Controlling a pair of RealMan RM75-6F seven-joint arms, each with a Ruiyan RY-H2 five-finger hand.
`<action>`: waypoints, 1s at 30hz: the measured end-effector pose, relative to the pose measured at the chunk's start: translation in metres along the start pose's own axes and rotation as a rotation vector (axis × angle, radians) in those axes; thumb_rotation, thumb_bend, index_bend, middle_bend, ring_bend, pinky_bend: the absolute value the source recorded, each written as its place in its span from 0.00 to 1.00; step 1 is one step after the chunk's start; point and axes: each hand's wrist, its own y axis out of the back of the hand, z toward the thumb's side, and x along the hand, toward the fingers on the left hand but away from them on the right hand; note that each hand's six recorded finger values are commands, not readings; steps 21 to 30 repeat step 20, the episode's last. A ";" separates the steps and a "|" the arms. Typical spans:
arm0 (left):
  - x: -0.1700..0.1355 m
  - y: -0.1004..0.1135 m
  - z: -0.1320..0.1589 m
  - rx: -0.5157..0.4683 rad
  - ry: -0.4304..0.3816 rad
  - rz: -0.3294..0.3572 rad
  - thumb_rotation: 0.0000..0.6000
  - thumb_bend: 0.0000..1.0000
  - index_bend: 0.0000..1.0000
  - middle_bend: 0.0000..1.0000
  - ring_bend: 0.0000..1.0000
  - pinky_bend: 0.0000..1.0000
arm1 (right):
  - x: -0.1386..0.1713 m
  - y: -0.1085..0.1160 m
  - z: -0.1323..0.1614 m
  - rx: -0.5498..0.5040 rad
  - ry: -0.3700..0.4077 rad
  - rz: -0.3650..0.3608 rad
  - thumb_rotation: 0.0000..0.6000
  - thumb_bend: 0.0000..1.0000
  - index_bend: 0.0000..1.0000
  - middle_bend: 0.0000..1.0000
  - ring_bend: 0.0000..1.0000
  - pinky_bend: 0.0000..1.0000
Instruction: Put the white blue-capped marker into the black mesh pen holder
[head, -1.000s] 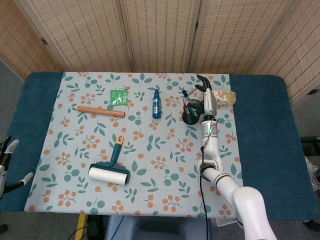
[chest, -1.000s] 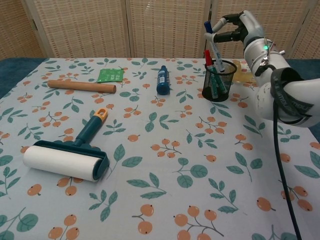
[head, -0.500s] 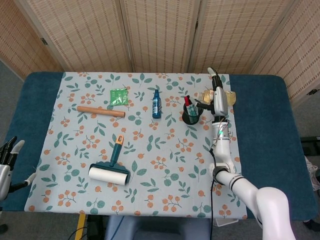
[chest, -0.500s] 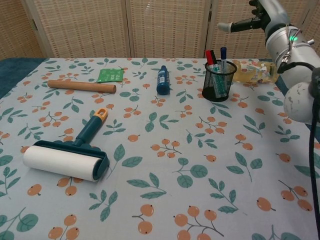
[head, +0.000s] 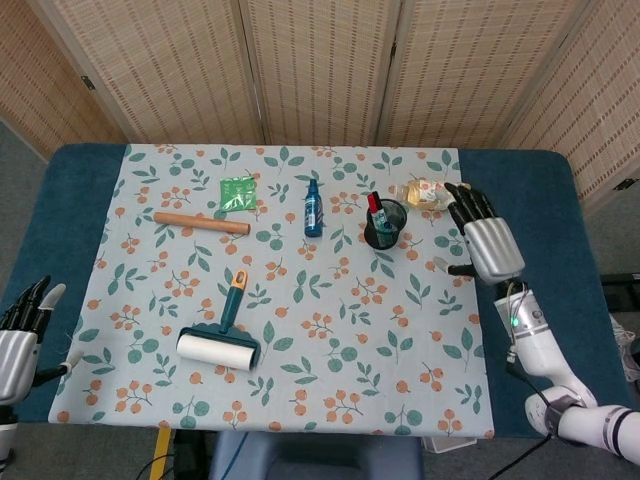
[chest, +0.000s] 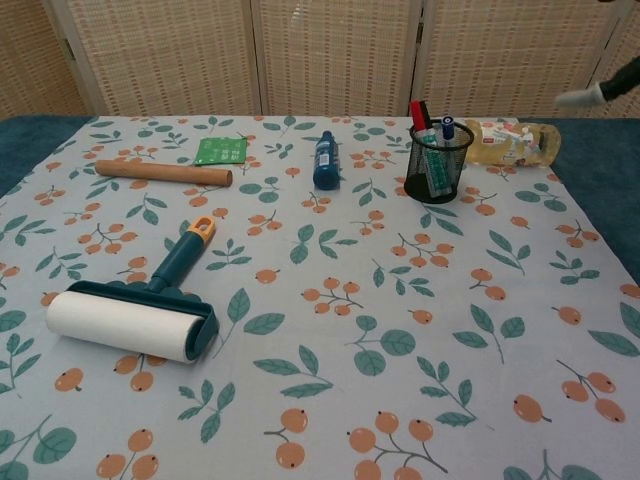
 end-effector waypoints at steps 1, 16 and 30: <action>0.000 -0.001 0.001 0.004 -0.003 -0.004 1.00 0.21 0.00 0.00 0.00 0.22 | 0.014 -0.005 -0.007 0.063 -0.019 0.026 1.00 0.20 0.04 0.00 0.00 0.00; 0.007 -0.006 0.001 0.048 -0.013 0.023 1.00 0.21 0.00 0.00 0.00 0.22 | 0.179 -0.008 -0.074 0.287 -0.300 -0.028 1.00 0.23 0.04 0.00 0.00 0.00; 0.008 -0.009 0.001 0.047 -0.013 0.011 1.00 0.21 0.00 0.00 0.00 0.22 | 0.190 -0.001 -0.073 0.266 -0.301 -0.057 1.00 0.23 0.04 0.00 0.00 0.00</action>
